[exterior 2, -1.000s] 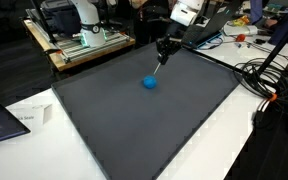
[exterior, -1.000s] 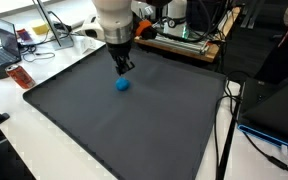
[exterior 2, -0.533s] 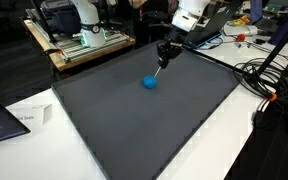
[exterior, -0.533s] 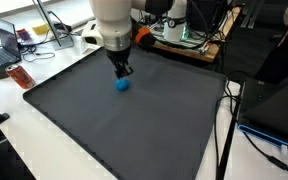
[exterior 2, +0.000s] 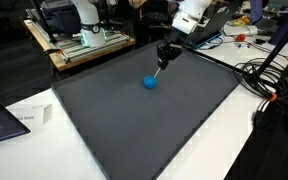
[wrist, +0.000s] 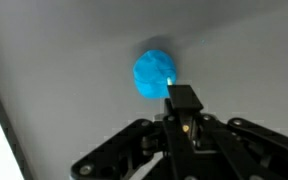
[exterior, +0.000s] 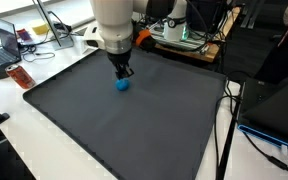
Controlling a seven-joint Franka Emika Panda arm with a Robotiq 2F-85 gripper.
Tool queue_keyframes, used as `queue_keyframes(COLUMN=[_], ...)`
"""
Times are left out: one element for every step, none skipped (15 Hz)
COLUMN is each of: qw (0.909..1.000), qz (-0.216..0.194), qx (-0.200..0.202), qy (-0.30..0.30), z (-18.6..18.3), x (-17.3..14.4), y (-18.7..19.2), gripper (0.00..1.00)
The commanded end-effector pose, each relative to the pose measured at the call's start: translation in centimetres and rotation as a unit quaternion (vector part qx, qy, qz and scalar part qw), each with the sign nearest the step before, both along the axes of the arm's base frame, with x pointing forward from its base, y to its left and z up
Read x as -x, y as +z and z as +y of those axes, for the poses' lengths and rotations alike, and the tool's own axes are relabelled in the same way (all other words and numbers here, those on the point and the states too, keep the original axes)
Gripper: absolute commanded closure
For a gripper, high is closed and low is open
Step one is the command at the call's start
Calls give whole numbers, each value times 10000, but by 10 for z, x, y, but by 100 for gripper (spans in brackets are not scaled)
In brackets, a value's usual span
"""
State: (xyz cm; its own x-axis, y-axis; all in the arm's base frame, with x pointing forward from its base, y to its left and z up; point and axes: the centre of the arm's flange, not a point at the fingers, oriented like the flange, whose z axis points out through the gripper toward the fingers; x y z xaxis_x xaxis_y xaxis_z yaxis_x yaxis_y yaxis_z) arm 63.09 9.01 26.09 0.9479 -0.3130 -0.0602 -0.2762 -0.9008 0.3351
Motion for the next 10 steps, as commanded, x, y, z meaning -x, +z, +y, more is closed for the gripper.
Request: queue_keyframes(qw=[9998, 9998, 9998, 9998, 9998, 9998, 9999, 9999, 9999, 9999], qz=[70, 90, 101, 113, 101, 82, 43, 29, 7, -31], qx=[174, 171, 176, 183, 176, 157, 124, 126, 120, 127], qy=[-49, -47, -47, -47, -42, -37, -18, -9, 5, 19], z=[0, 0, 0, 0, 1, 1, 2, 4, 6, 8], x=[-6, -6, -6, -6, -5, -5, -3, -2, -1, 1], y=[-4, -6, -7, -8, -6, -3, 4, 8, 14, 20], gripper=[97, 97, 97, 97, 97, 97, 97, 97, 97, 97])
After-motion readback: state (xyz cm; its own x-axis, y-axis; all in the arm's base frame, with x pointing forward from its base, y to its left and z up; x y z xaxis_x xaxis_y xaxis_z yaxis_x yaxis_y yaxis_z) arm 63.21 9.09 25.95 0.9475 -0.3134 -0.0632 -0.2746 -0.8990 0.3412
